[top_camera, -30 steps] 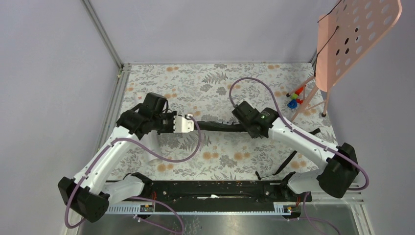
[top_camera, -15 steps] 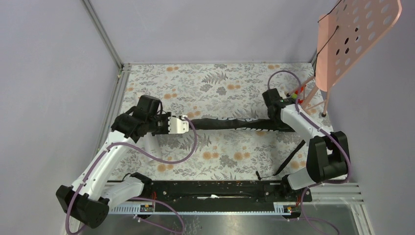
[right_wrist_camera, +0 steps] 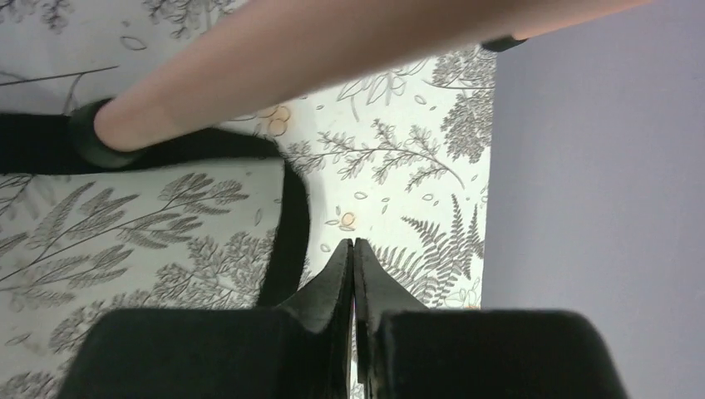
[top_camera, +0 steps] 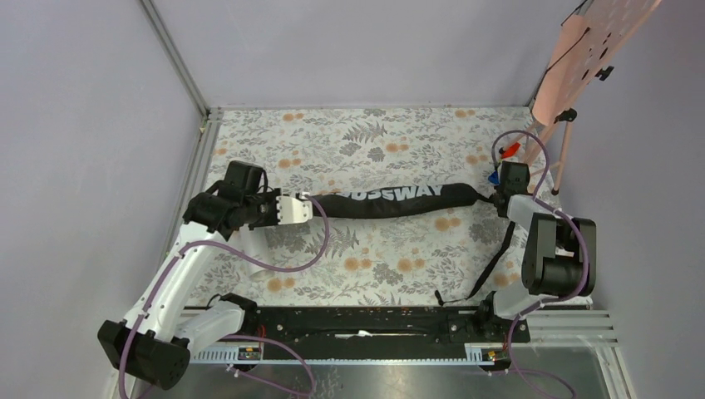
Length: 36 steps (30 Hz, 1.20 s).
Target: Pack up the badminton gear
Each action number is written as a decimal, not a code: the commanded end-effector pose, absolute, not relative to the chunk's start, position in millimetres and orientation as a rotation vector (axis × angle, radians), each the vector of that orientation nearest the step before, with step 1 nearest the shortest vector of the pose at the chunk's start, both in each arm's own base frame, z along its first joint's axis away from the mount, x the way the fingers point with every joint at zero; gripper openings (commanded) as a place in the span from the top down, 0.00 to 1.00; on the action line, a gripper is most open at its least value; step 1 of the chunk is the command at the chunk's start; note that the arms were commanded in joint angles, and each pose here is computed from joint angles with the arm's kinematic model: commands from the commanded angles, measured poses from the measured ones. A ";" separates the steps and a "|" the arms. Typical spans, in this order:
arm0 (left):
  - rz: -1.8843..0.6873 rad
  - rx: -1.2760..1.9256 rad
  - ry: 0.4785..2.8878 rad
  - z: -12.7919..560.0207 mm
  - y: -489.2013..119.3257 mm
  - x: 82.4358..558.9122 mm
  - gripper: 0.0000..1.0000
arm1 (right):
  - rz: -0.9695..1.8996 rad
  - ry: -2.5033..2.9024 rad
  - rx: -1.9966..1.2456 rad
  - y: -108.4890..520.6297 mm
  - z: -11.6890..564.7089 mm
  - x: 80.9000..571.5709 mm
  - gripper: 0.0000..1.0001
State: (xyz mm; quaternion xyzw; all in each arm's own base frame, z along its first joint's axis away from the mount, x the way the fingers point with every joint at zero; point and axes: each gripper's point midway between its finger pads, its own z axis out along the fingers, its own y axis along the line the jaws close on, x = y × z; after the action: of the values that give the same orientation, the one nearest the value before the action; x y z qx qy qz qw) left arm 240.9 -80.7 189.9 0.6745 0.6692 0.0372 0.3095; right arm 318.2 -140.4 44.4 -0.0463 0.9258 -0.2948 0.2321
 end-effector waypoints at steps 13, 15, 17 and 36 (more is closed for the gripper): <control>-0.040 1.686 1.544 243.6 -118.4 247.3 1.00 | -0.363 2.233 -0.181 -71.4 115.9 309.4 0.38; -0.068 1.671 1.510 254.9 -125.2 247.3 1.00 | -0.280 2.197 -0.253 -47.8 123.5 300.1 0.33; -0.094 1.657 1.485 264.4 -131.0 247.6 1.00 | -0.150 2.143 -0.357 -15.2 128.0 289.7 0.17; -0.253 1.711 1.216 323.4 -158.5 204.7 1.00 | 0.352 1.720 -1.295 163.9 164.4 255.5 0.00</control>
State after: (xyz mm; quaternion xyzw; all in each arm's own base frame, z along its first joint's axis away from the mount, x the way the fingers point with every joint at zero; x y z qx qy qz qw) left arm 217.4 -133.9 273.3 0.6947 0.5861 -0.0811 0.4090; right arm 235.0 148.5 148.7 -0.4674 0.7296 0.1536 0.4750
